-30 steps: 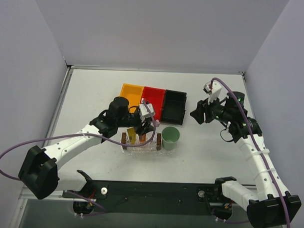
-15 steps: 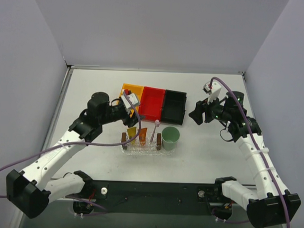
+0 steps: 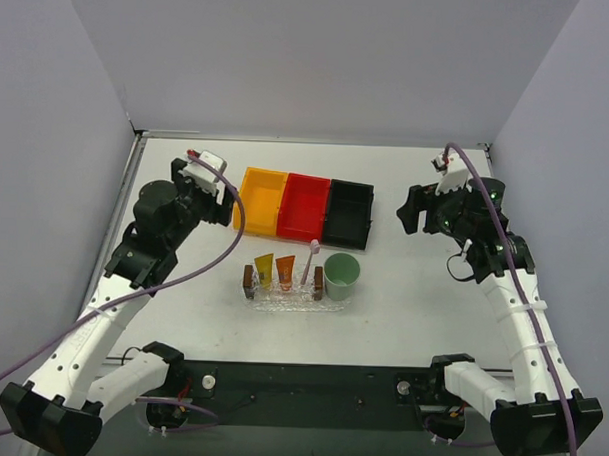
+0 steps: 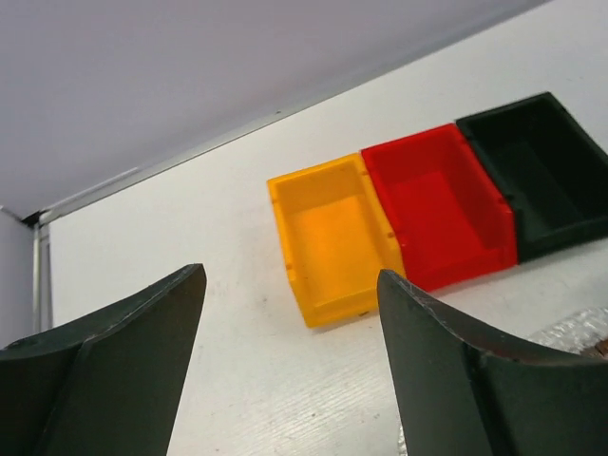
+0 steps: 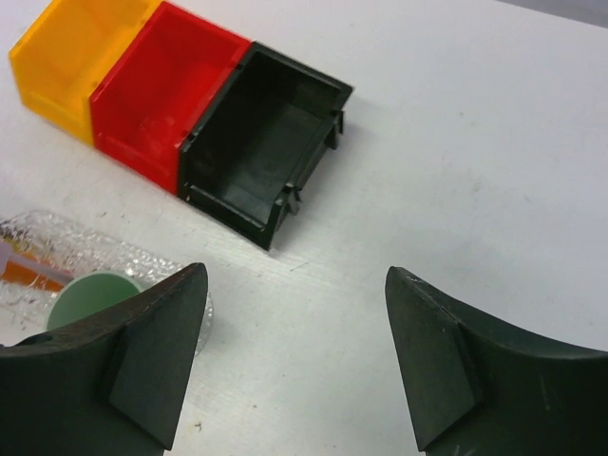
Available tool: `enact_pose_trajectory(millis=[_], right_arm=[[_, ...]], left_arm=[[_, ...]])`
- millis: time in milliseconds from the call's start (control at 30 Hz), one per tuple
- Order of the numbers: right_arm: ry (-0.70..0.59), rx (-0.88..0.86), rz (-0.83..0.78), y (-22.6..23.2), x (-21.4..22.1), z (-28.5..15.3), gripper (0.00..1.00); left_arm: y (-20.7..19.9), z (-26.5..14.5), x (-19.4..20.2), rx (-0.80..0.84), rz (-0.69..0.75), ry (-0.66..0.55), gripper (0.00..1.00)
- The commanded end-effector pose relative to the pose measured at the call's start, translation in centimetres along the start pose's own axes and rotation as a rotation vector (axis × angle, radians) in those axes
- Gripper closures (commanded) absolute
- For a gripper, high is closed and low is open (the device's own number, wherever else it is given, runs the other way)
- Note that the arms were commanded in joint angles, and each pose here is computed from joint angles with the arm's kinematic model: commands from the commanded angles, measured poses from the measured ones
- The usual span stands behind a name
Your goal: Prepare toiletry sets of a toothbrush and toothpaste on the tray
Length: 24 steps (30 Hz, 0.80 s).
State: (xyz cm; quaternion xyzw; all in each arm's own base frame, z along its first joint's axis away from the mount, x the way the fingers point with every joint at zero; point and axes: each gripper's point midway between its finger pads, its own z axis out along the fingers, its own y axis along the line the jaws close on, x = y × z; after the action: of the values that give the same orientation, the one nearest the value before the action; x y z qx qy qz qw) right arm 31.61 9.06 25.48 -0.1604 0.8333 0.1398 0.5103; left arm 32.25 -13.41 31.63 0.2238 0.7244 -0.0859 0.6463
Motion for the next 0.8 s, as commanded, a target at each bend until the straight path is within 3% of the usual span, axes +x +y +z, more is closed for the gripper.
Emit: enact_pose_trajectory(millis=[0,67,167,767], right_arm=[[-0.099,0.205,0.051,-3.5,-3.5,-2.7,0.27],[-0.102,0.268,0.060,-4.5,-3.6,-3.5,0.24],[-0.117,0.366,0.066,-6.1,-3.8,-4.6,0.21],[-0.181,0.461,0.028,-7.3,-2.9,-6.3,0.19]], left_arm=[[5.9,-1.4,-0.7,-0.268,-0.097,-0.028,0.16],[6.9,-1.6,-0.3,-0.299,-0.156,-0.032,0.06],[8.6,-2.1,0.1,-0.338,-0.225,-0.041,0.04],[10.6,-4.2,2.0,-0.376,-0.280,-0.068,0.03]])
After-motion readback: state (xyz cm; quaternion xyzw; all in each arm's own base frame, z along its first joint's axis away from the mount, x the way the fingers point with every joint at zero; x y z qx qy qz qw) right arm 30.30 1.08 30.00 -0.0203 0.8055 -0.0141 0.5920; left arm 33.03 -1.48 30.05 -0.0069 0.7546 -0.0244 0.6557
